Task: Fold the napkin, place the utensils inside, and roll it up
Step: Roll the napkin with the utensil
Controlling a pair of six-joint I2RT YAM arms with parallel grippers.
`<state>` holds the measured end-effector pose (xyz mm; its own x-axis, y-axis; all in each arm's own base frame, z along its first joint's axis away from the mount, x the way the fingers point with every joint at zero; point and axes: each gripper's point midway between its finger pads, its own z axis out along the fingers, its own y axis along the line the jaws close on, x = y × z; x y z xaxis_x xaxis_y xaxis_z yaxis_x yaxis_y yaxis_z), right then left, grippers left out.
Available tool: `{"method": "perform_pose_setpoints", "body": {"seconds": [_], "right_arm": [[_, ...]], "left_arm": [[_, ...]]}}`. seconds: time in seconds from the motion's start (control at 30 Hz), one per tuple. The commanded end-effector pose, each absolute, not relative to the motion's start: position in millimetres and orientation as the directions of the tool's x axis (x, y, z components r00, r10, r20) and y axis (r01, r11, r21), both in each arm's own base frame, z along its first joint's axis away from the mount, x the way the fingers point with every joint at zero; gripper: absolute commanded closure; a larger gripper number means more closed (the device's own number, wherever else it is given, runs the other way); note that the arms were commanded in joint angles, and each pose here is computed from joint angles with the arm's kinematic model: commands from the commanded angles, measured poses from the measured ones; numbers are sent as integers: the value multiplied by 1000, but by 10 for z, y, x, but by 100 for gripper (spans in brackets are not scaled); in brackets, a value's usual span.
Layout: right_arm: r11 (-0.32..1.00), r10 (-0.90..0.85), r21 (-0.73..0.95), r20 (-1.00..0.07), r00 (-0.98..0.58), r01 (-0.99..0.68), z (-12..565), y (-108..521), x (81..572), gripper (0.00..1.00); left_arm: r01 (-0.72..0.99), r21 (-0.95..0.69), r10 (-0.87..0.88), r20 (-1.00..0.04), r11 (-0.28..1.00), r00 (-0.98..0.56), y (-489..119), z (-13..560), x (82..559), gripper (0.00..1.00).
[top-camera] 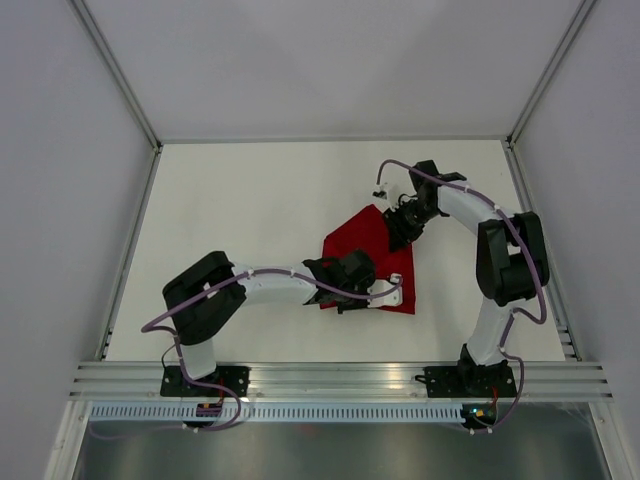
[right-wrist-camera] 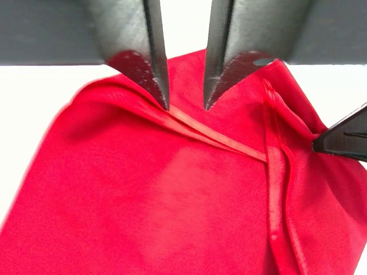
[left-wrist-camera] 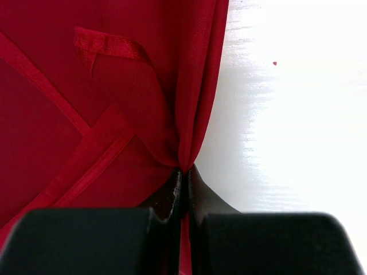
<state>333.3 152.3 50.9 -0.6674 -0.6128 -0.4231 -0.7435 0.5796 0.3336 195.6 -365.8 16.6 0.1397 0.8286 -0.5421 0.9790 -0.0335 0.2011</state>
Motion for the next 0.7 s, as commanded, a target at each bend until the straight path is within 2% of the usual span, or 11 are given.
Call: {"method": "perform_pose_setpoints", "body": {"seconds": [0.0,0.23,0.37,0.5,0.67], "right_arm": [[628,-532,266,-540,-652,-732,779,1388,3565,66],[654,-397,291,-654,-644,-698,969,1058,3605,65],[638,-390,227,-730,-562,-736,1143,1023,3521,64],[565,-416,177,-783,-463,-806,1306,1095,3316,61],[407,-468,68,-841,-272,-911,1498,1198,2997,59]], "left_arm": [[1000,22,867,-498,15,-2,-3502,46,1775,98],[982,-166,831,-532,86,-162,-3520,198,1854,98],[954,-279,810,-531,108,-247,-3534,280,1891,98],[924,-364,798,-521,114,-304,-3518,258,1878,98],[876,-469,771,-514,115,-376,-3483,250,1855,98]]}}
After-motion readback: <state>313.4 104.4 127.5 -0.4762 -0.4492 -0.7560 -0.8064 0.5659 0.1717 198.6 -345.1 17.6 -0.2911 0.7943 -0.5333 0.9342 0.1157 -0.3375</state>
